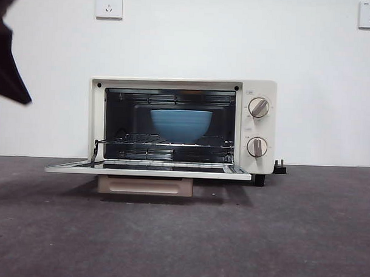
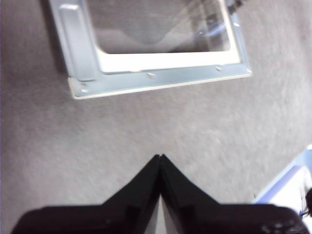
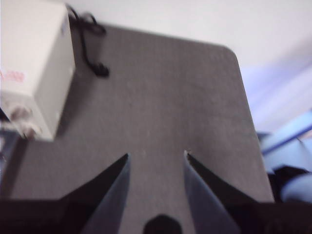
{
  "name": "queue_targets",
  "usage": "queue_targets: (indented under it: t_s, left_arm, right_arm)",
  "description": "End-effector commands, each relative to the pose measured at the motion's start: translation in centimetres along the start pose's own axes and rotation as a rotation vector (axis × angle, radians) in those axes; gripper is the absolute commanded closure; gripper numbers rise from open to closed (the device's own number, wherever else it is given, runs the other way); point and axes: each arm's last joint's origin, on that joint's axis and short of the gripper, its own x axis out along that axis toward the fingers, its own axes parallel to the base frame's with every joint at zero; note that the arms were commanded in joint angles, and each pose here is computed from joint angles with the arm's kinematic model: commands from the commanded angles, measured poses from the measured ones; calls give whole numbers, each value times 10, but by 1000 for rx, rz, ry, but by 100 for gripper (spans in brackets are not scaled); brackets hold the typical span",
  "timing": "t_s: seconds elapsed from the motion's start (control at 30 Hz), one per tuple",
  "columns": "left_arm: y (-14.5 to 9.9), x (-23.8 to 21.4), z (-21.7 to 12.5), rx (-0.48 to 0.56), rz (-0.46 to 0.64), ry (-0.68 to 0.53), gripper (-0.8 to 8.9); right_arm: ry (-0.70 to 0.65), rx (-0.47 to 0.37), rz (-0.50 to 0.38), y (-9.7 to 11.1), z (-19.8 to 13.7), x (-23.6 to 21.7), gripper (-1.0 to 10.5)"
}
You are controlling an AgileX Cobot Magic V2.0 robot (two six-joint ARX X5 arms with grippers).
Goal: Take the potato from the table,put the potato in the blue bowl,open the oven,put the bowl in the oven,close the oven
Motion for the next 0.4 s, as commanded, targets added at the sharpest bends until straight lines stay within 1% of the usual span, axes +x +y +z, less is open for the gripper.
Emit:
queue_targets:
  t_s: [0.03,0.17,0.3,0.4]
  left_arm:
    - [19,16,4,-62,-11,36,822]
    - [41,40,7,-123,-43,84,822]
    - [60,59,7,-196,-48,123,822]
    - [72,71,7,-250,-44,141,822]
  right_arm:
    - [-24,12,32,-8,-20,-5,762]
    - [-24,31,33,-10,-53,-8,762]
    - [-21,30,88,-3,-82,-8,762]
    - [-7,30,104,2,-103,-7,762]
